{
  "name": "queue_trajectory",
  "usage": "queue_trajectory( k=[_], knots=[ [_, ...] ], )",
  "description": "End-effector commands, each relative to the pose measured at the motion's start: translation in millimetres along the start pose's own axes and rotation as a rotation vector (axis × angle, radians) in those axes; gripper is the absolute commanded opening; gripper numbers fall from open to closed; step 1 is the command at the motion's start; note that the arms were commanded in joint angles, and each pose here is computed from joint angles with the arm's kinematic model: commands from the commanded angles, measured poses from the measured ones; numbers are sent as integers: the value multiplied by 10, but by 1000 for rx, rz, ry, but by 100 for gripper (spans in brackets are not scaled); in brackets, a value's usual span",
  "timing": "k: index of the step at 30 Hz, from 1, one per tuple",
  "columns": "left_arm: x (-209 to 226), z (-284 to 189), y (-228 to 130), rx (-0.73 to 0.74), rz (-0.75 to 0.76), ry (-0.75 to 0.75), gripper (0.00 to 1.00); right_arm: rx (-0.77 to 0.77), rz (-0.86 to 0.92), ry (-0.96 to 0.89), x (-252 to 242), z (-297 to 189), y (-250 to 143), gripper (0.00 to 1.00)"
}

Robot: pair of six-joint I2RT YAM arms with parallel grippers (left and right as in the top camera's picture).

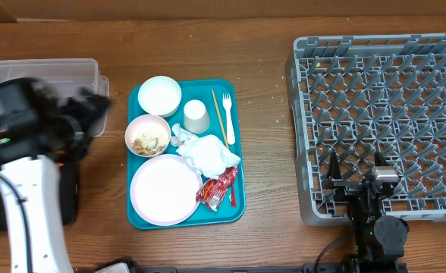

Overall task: Sort waste into correct bins and load items into the dishwasher
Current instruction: 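Move the left gripper to the pink rice bowl on the teal tray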

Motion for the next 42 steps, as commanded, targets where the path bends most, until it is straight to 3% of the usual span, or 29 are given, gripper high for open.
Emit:
queue_trajectory(
  k=[1,5,11,14,20,25,29,35,42],
  knots=[
    [-428,175,-278,59,287,-6,100,-1,-4,10,12,3,-23,100],
    [-661,494,-571,104,453,93,100,-1,-4,10,12,3,-23,100],
    [-327,711,-500,88,525,379,97,-1,-4,10,12,3,-23,100],
    [-257,913,-622,177,526,384,98,-1,-4,10,12,3,-23,100],
    [-85,1411,-796,345,715,411,90,-1,-4,10,12,3,-23,100],
    [73,1395,-652,301,750,548,85,-1,-4,10,12,3,-23,100],
    [71,1397,-654,294,726,548,73,-1,-4,10,12,3,-23,100],
    [29,1422,-717,316,710,505,68,-1,-4,10,12,3,-23,100],
    [72,1458,-835,357,701,478,69,-1,-4,10,12,3,-23,100]
  ],
)
Point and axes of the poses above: each gripper's point midway between its finger pads, its own z axis out along the fingers, its own x axis along the line the jaws close on, y = z × x, the point moved 3 cm from there along -z, back along the fingers, and after that the axes turned 13 degrees about z, right-handed, at the moved point
